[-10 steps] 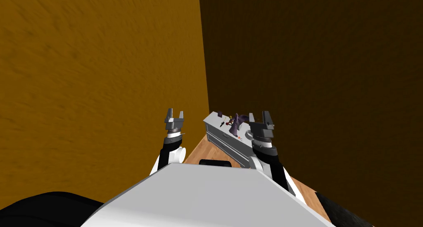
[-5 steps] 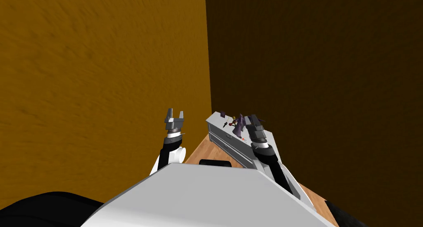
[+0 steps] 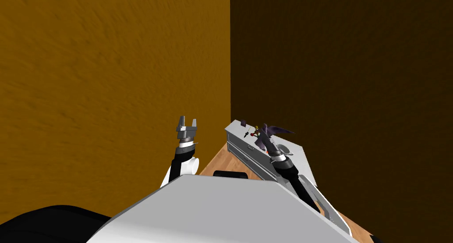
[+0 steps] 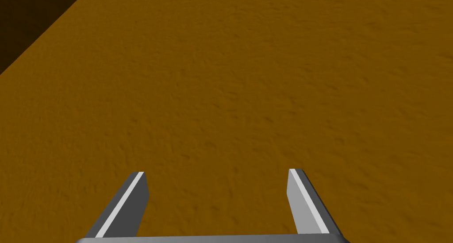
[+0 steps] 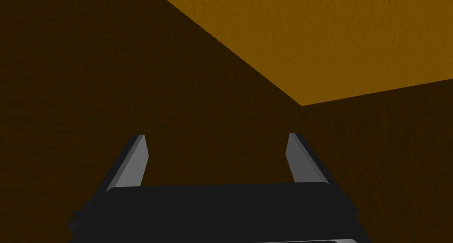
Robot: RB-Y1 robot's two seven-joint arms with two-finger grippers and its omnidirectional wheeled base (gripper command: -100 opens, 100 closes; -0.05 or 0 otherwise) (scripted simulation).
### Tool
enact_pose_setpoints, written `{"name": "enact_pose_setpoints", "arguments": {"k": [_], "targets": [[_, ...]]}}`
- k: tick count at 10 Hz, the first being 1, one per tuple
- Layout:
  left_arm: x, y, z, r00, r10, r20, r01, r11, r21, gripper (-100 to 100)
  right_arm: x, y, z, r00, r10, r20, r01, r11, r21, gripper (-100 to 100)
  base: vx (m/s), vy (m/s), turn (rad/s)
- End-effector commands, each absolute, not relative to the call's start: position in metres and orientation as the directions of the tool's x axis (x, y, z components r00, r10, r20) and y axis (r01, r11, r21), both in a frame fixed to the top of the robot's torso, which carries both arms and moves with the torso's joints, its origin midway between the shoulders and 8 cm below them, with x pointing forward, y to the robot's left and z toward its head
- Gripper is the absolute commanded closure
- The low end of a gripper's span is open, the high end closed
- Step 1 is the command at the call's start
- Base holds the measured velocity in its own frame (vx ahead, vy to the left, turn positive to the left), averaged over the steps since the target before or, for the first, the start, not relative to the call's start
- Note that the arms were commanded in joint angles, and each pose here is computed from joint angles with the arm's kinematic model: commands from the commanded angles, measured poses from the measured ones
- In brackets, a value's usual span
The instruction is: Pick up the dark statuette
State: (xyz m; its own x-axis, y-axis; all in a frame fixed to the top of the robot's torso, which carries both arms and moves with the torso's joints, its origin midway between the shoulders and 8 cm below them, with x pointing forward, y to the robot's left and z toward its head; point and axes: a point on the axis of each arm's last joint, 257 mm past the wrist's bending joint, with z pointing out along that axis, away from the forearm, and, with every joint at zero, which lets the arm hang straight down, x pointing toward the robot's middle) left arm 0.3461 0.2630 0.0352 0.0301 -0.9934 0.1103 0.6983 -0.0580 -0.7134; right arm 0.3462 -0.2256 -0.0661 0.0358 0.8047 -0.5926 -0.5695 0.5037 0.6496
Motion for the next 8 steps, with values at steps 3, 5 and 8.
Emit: {"name": "enact_pose_setpoints", "arguments": {"k": [3,5,8], "targets": [[0.346,0.263,0.035,0.03,-0.993,0.11,0.698,-0.058,-0.713,0,0.353,-0.228,-0.113,0.009,0.632,-0.775,-0.52,0.665,0.537,-100,0.016,0.053,0.11],[0.346,0.263,0.035,0.03,-0.993,0.11,0.698,-0.058,-0.713,0,0.353,-0.231,-0.136,-0.006,0.532,-0.847,-0.504,0.73,0.462,-100,0.015,0.049,0.125],[0.346,0.263,0.035,0.03,-0.993,0.11,0.698,-0.058,-0.713,0,0.353,-0.235,-0.163,-0.026,0.398,-0.917,-0.494,0.792,0.358,-100,0.015,0.045,0.121]]}}
